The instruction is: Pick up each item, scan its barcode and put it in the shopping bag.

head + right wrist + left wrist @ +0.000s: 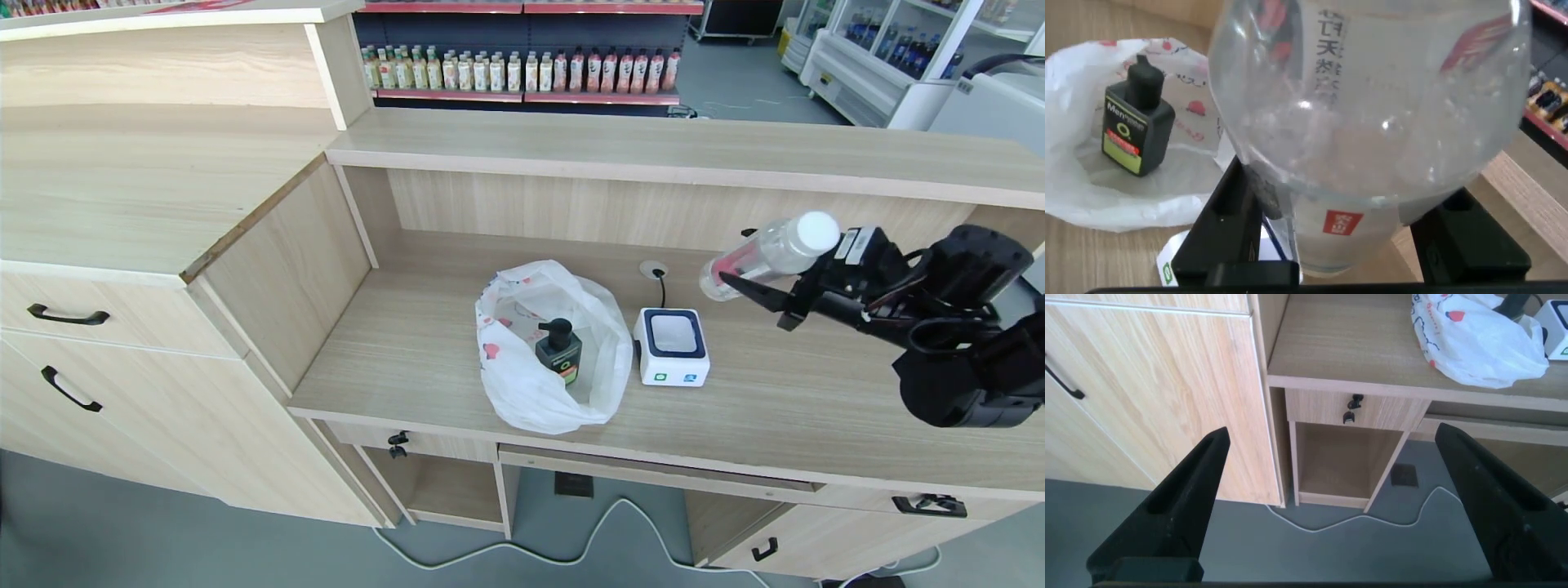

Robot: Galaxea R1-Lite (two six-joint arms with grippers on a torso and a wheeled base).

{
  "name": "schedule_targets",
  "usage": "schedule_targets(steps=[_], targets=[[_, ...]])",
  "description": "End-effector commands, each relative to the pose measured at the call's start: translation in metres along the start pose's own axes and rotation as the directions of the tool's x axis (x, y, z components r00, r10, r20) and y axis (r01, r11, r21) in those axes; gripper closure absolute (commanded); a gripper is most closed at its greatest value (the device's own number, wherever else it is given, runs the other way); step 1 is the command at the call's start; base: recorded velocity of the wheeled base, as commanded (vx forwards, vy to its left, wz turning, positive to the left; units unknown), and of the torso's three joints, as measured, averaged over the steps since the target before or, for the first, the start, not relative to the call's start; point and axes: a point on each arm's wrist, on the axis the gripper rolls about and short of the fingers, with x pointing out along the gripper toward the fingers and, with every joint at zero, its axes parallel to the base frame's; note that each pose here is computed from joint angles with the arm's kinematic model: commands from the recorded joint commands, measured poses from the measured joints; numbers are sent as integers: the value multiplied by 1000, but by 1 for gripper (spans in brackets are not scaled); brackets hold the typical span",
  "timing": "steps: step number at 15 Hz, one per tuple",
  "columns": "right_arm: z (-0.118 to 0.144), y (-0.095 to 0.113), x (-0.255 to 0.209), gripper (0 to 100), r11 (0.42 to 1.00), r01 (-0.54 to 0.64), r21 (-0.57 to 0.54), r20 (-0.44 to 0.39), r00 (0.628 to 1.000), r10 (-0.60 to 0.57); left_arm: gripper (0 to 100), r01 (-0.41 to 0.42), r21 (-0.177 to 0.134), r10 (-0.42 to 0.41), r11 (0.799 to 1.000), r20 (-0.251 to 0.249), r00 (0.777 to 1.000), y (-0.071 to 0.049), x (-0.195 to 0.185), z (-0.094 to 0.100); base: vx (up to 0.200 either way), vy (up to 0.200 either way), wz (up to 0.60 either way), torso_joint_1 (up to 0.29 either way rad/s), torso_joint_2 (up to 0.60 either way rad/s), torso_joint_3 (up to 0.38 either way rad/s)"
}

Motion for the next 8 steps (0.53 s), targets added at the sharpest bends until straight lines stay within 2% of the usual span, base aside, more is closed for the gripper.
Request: schedule_targets(steps=[1, 2, 3, 5, 6, 8], targets=[[57, -14, -16, 100, 985, 137, 100, -79, 988, -130, 0, -1, 2, 1, 1000, 2, 1000, 0, 0, 0, 0, 0, 0, 0, 0, 0], [59, -14, -17, 100, 966, 219, 140, -173, 966, -194, 0, 1, 0, -1, 1000, 1, 1000, 0, 0, 0, 0, 0, 0, 0, 0, 0], [61, -13, -17, 100, 947, 283, 149, -231, 942, -245, 0, -1, 2, 1, 1000, 1, 1000, 0, 0, 0, 0, 0, 0, 0, 0, 0], [62, -10, -18, 100, 913, 377, 154, -303, 898, -319, 0, 1, 0, -1, 1000, 1, 1000, 0, 0, 0, 0, 0, 0, 0, 0, 0], [62, -7, -20, 100, 874, 466, 136, -362, 845, -394, 0, -1, 0, 1, 1000, 1, 1000, 0, 0, 0, 0, 0, 0, 0, 0, 0], [62, -8, -21, 100, 833, 541, 118, -405, 792, -457, 0, -1, 2, 1, 1000, 1, 1000, 0, 0, 0, 0, 0, 0, 0, 0, 0]])
